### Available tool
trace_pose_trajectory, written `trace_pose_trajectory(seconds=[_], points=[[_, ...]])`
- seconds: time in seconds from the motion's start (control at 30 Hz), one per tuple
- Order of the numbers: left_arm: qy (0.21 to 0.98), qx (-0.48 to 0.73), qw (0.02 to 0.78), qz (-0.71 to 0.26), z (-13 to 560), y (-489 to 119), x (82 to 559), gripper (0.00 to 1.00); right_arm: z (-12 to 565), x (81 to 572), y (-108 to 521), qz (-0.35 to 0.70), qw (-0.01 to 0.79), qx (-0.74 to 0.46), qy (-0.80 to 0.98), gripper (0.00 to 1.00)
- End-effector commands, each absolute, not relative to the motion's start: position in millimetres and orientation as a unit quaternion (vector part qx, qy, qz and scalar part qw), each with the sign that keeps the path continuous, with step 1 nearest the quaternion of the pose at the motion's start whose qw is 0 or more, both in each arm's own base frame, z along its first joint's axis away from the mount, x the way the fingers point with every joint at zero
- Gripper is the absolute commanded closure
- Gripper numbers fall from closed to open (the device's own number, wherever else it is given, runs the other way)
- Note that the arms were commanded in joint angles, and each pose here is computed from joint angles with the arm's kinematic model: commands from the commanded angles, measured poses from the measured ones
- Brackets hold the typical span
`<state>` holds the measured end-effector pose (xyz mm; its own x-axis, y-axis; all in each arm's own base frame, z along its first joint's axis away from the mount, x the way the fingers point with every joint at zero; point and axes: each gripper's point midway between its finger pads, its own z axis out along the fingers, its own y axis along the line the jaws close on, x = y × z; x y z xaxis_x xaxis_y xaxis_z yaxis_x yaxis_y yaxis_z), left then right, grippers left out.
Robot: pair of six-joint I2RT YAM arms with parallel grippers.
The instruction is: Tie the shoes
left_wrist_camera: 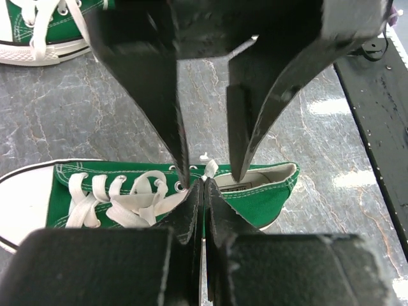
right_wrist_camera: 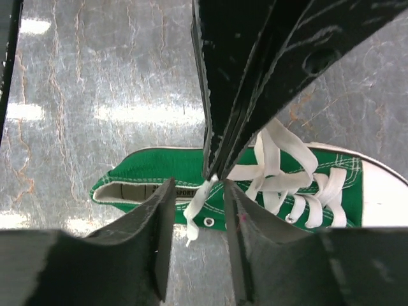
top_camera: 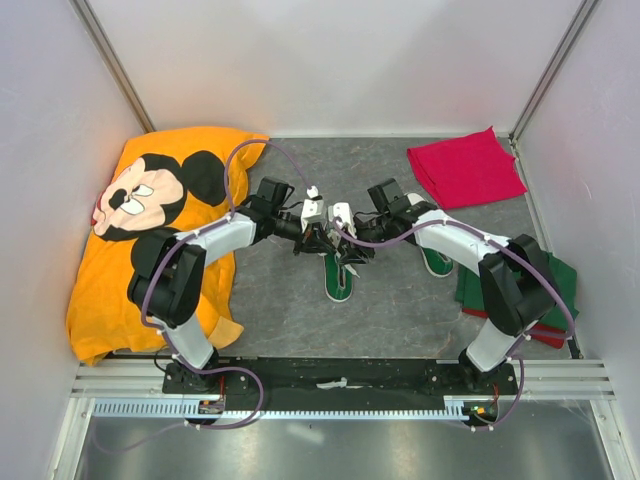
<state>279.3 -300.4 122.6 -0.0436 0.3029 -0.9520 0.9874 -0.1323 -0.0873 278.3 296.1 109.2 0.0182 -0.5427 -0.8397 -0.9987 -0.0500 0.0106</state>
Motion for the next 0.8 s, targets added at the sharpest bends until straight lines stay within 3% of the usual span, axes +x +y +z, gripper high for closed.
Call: trace_pose_trajectory(seconds=[0.0, 0.17, 0.5, 0.77], points=[[0.514, 0.604, 0.372, -0.482, 131.3, -304.8, 279.6, 0.98, 128.3, 289.5, 315.0, 0.353, 0.364, -0.653, 0.562, 0.62], [0.513, 0.608, 0.362, -0.486, 129.0, -303.9, 277.2, 0.98, 127.8, 292.2, 318.4, 0.350, 0.370, -0.658, 0.554, 0.64], [0.494, 0.626, 0.360, -0.483, 128.2, -303.3, 274.8, 0.99, 133.4, 286.5, 302.9, 0.315, 0.372, -0.703, 0.517, 0.48], [0.485, 0.636, 0.361, -0.479, 129.5, -302.9, 276.4, 0.98, 137.6, 294.2, 312.3, 0.327, 0.373, -0.707, 0.504, 0.48]])
